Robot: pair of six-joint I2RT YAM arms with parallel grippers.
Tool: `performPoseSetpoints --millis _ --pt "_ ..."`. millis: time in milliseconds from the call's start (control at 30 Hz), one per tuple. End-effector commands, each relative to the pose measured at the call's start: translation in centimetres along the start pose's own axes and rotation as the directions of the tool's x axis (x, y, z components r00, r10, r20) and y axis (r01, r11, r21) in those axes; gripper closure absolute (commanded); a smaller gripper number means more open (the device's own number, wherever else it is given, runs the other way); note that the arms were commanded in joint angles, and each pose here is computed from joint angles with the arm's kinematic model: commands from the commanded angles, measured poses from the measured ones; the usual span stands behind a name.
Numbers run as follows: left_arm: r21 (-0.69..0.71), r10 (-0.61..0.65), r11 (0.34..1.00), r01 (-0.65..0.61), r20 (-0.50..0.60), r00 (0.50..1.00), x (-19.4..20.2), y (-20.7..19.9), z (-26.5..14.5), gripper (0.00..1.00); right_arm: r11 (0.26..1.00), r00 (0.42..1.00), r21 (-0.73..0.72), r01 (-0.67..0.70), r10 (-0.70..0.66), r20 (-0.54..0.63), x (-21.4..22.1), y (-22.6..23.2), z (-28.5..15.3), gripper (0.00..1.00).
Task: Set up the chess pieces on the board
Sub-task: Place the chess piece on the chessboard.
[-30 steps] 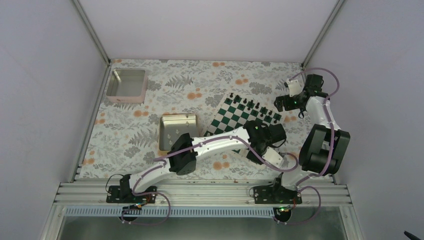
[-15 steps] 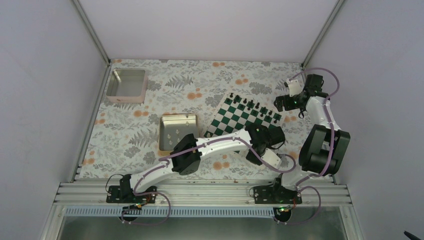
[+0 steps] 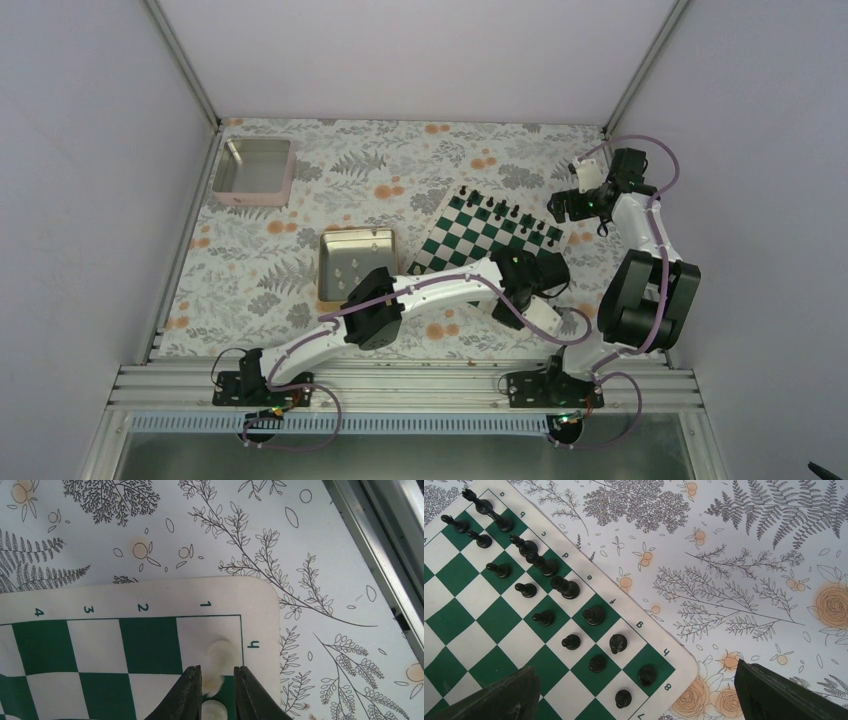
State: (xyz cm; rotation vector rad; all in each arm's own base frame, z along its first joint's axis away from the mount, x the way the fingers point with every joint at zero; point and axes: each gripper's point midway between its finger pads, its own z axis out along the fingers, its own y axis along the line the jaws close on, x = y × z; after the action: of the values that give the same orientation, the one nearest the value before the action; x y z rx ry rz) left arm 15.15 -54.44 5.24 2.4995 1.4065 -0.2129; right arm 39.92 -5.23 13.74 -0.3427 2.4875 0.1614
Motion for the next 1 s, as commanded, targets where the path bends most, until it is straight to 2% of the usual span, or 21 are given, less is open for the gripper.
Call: performPoseSetpoints --millis 0,167,300,433,600,667,767,967 --pt "-0.007 0.012 1.000 -0.012 -0.004 1.000 0.1 0.4 1.3 0.82 1.000 1.000 -0.006 0.003 -0.003 0.026 -0.4 0.2 -0.9 0.00" --pt "-0.021 0.004 1.000 -0.004 -0.013 1.000 0.2 0.7 1.0 0.78 1.000 1.000 -0.009 0.003 -0.003 0.024 -0.2 0.3 -0.9 0.00" --pt "-0.058 0.000 0.998 -0.001 -0.005 1.000 -0.1 1.3 -1.8 0.75 1.000 1.000 -0.004 0.003 -0.002 0.025 -0.3 0.1 -0.9 0.00" --pt "-0.134 -0.018 0.991 0.014 -0.025 1.000 0.5 1.9 -6.8 0.70 1.000 0.999 0.004 0.006 -0.006 0.036 -0.6 0.0 -1.4 0.00" --pt "-0.244 -0.056 0.968 0.056 0.007 0.998 1.7 1.8 -15.6 0.65 1.000 0.999 0.002 0.007 -0.008 0.032 -0.7 0.0 -1.3 0.00" --pt "-0.273 -0.094 0.958 0.088 -0.008 0.996 3.5 1.4 -17.7 0.62 1.000 1.000 -0.003 0.005 -0.005 0.027 -0.6 0.0 -1.2 0.00" --pt "-0.299 -0.218 0.936 0.187 -0.074 0.973 10.1 1.4 -18.5 0.61 1.000 1.000 -0.013 0.013 -0.013 0.024 -1.0 0.1 -1.5 0.00" --pt "-0.369 -0.435 0.845 0.387 -0.054 0.899 21.7 0.4 -20.4 0.60 0.999 0.998 -0.018 0.036 -0.035 0.045 -3.0 0.5 -2.3 0.00"
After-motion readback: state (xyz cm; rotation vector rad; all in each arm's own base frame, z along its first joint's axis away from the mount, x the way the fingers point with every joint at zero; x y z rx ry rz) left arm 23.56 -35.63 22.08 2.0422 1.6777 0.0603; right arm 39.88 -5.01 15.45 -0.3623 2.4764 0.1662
